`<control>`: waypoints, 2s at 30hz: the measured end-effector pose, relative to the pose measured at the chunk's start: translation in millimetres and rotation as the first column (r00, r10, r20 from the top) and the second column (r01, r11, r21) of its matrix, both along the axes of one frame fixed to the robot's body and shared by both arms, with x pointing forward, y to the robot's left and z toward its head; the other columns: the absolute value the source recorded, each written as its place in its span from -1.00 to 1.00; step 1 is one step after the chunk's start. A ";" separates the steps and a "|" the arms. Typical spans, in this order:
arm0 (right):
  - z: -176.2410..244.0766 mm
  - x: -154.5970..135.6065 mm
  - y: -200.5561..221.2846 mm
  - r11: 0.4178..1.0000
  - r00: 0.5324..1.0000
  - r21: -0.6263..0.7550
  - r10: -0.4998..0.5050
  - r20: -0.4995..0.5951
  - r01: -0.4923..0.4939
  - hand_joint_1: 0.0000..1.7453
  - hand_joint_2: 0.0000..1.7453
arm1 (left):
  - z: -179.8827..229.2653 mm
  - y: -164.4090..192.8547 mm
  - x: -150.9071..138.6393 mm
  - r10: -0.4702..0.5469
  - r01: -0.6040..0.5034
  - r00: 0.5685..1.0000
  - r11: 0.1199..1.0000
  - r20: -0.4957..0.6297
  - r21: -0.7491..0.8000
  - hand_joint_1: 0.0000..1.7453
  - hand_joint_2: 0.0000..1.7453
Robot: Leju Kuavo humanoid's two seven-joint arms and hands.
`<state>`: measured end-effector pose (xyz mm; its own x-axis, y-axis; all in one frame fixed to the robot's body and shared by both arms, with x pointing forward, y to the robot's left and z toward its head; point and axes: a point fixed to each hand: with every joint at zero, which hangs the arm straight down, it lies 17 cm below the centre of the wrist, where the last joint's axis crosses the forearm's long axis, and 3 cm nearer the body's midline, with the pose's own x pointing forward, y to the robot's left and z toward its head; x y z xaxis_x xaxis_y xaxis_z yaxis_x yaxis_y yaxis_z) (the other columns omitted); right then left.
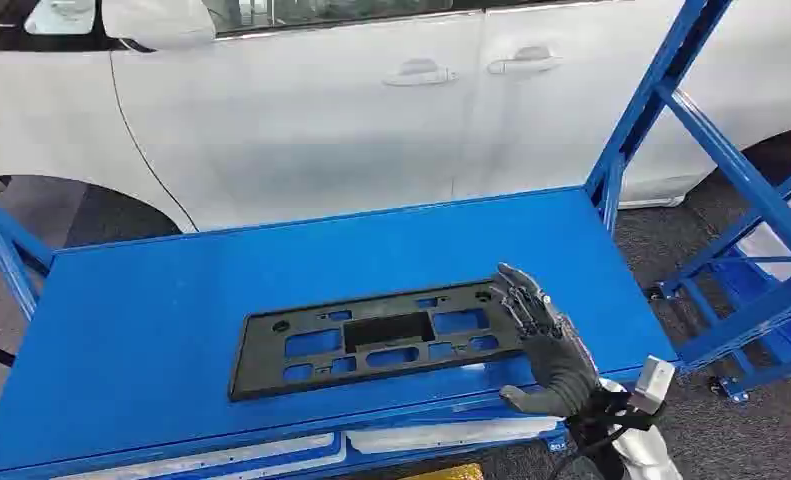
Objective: Take the parts from the cabinet and place them on the table.
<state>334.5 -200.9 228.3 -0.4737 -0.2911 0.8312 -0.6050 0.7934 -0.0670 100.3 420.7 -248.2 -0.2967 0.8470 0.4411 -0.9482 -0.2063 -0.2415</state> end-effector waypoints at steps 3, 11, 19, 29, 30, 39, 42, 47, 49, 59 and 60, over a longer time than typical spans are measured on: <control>0.0 -1.3 0.2 1.000 1.000 0.001 0.001 0.000 -0.001 -1.00 1.00 | 0.1 0.1 0.2 0.000 0.000 1.000 1.000 0.001 0.001 -1.00 -1.00; -5.0 4.1 0.4 0.995 0.997 -0.068 -0.064 0.034 0.066 -1.00 1.00 | 1.6 0.0 5.4 0.000 0.000 1.000 1.000 0.013 0.005 -1.00 -1.00; -36.4 13.8 18.8 0.857 0.931 -0.391 -0.240 0.276 0.337 -1.00 1.00 | 1.8 -0.4 3.3 0.002 -0.002 1.000 1.000 0.010 0.012 -1.00 -1.00; -45.1 4.4 52.5 0.761 0.865 -0.468 -0.241 0.439 0.449 -1.00 1.00 | 3.1 -0.2 6.7 -0.002 0.001 1.000 1.000 0.020 0.020 -1.00 -1.00; -45.9 2.8 55.2 0.764 0.868 -0.469 -0.234 0.438 0.443 -1.00 1.00 | 2.9 -0.2 5.4 -0.001 0.000 1.000 1.000 0.019 0.020 -1.00 -1.00; -49.4 -1.6 62.1 0.769 0.875 -0.478 -0.212 0.434 0.424 -1.00 1.00 | 3.3 0.3 6.2 -0.002 0.001 1.000 1.000 0.020 0.022 -1.00 -1.00; -48.9 -2.2 63.1 0.771 0.876 -0.478 -0.209 0.435 0.422 -1.00 1.00 | 3.4 -0.4 7.3 -0.002 0.001 1.000 1.000 0.022 0.021 -1.00 -1.00; -51.3 -3.2 62.5 0.768 0.877 -0.484 -0.205 0.434 0.419 -1.00 1.00 | 3.2 -0.2 6.0 -0.002 0.001 1.000 1.000 0.020 0.021 -1.00 -1.00; -51.0 -3.2 62.7 0.768 0.877 -0.484 -0.205 0.435 0.419 -1.00 1.00 | 3.2 -0.5 6.4 -0.002 0.002 1.000 1.000 0.020 0.021 -1.00 -1.00; -35.5 33.2 75.2 0.542 0.640 -0.443 -0.248 0.728 0.714 -1.00 1.00 | 1.2 -4.4 5.1 -0.004 0.004 1.000 1.000 0.006 0.008 -1.00 -1.00; -35.6 42.3 93.6 0.491 0.572 -0.418 -0.216 0.792 0.764 -1.00 1.00 | 1.0 -4.8 5.6 -0.004 0.004 1.000 1.000 0.004 0.006 -1.00 -1.00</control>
<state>376.8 -107.3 192.7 -0.7416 0.6605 0.1171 0.2806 0.4639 -0.8403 105.9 415.9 -247.2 -0.2952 0.8454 0.4451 -0.9479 -0.2010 -0.2470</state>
